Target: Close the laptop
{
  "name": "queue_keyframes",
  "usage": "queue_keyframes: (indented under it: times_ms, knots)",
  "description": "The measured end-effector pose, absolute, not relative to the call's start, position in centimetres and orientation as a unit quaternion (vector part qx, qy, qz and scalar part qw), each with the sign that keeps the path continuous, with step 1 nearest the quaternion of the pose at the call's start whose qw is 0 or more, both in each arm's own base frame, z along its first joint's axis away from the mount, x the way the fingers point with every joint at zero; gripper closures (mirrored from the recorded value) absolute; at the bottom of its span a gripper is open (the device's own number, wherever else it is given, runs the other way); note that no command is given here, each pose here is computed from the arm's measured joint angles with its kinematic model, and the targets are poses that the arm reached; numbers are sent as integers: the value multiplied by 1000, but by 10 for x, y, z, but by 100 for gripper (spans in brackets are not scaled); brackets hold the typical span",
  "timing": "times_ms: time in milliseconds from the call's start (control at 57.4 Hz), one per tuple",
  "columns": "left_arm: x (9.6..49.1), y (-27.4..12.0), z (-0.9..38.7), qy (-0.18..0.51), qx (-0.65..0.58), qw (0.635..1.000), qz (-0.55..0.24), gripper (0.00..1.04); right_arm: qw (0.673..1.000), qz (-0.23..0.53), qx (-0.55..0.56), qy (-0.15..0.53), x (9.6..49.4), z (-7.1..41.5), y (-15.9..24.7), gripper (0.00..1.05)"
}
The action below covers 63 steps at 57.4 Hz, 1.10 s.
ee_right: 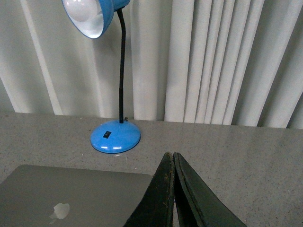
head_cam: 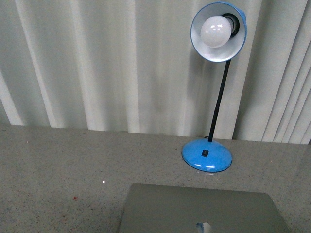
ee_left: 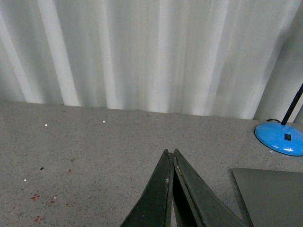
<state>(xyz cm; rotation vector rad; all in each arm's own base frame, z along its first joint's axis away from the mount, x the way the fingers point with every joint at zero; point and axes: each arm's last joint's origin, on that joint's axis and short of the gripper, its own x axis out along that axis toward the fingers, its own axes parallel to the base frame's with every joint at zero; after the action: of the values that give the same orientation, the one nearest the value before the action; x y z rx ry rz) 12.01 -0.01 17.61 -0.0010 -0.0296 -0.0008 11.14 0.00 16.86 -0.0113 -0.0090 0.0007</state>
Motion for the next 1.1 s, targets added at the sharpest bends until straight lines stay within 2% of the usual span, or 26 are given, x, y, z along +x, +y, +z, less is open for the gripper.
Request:
queue_keyframes:
  times_ms: [279, 349, 610, 924, 1011, 1098]
  knots:
    - [113, 0, 176, -16, -1, 1000, 0, 101, 1000, 1, -6, 14, 101, 163, 0, 102]
    - [111, 0, 176, -14, 0, 1000, 0, 101, 1000, 1, -6, -3, 98, 166, 0, 102]
    - [100, 0, 171, 1, 0, 1000, 0, 101, 1000, 1, -6, -1, 98, 165, 0, 102]
    - [96, 0, 173, -13, -1, 1000, 0, 101, 1000, 1, -6, -1, 98, 165, 0, 102]
    - [96, 0, 173, -13, -1, 1000, 0, 87, 1000, 1, -6, -1, 98, 165, 0, 99]
    - [96, 0, 173, -12, -1, 1000, 0, 71, 1000, 1, -6, -1, 98, 165, 0, 83]
